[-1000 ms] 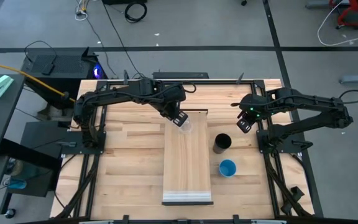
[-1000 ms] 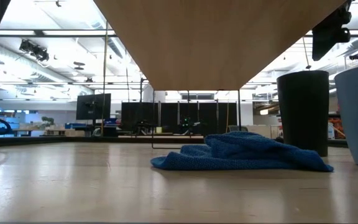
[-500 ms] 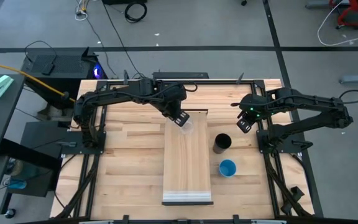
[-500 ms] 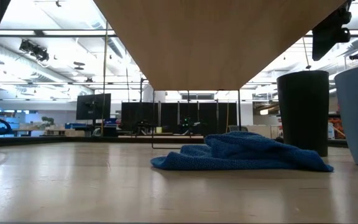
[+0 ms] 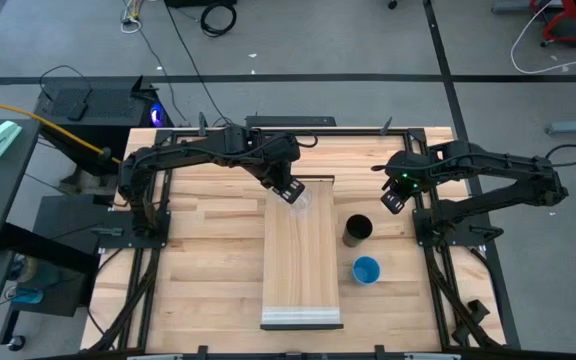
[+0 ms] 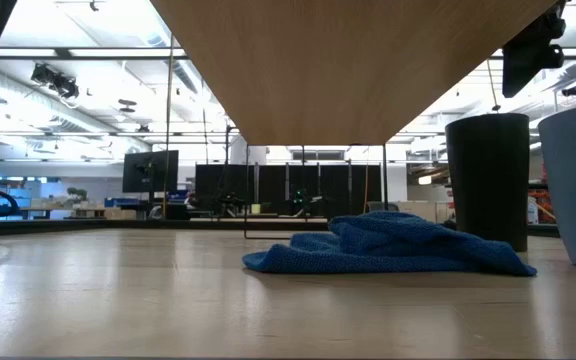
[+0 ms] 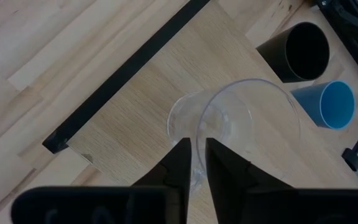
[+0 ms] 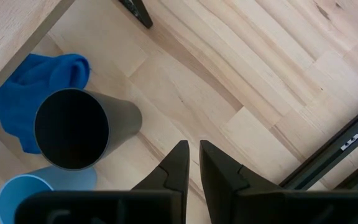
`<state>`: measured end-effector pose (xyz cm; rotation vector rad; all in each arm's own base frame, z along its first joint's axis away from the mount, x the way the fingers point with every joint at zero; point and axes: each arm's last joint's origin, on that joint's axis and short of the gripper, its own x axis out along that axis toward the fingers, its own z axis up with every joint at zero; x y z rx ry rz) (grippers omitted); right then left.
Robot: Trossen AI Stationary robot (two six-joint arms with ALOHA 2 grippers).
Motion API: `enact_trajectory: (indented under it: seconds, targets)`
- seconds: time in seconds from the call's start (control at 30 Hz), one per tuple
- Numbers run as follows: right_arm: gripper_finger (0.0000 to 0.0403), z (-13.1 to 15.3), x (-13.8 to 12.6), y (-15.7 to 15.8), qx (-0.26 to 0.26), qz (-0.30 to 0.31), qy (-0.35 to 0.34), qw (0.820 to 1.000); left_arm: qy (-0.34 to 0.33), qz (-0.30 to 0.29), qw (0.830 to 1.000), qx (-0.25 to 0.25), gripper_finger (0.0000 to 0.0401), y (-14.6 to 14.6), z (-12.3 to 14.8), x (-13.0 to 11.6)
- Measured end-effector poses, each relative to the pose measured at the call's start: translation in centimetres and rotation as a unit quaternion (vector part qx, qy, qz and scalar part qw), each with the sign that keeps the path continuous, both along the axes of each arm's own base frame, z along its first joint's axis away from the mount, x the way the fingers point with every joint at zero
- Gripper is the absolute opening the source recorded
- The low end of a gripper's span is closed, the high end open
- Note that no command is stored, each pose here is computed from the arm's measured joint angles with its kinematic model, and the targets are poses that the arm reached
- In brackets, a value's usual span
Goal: Stack small to large cups/mugs on shelf
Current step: Put the transparent cup on the shelf, then put the blue cup on the shelf
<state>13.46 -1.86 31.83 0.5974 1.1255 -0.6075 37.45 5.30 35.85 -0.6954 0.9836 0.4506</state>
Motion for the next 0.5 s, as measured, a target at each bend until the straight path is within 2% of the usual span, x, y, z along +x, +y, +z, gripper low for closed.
enact_trajectory:
  seconds: [0.27, 0.5]
  targets:
    - [0.0044, 0.0, 0.0, 0.0, 0.000, 0.000, 0.000, 1.000, -0.001, 0.003, 1.000, 0.003, 0.0066, 0.6, 0.1, -0.2]
    - [0.0044, 0.0, 0.0, 0.0, 0.000, 0.000, 0.000, 1.000, -0.023, 0.004, 1.000, 0.016, 0.0073, 1.5, 1.9, -1.9]
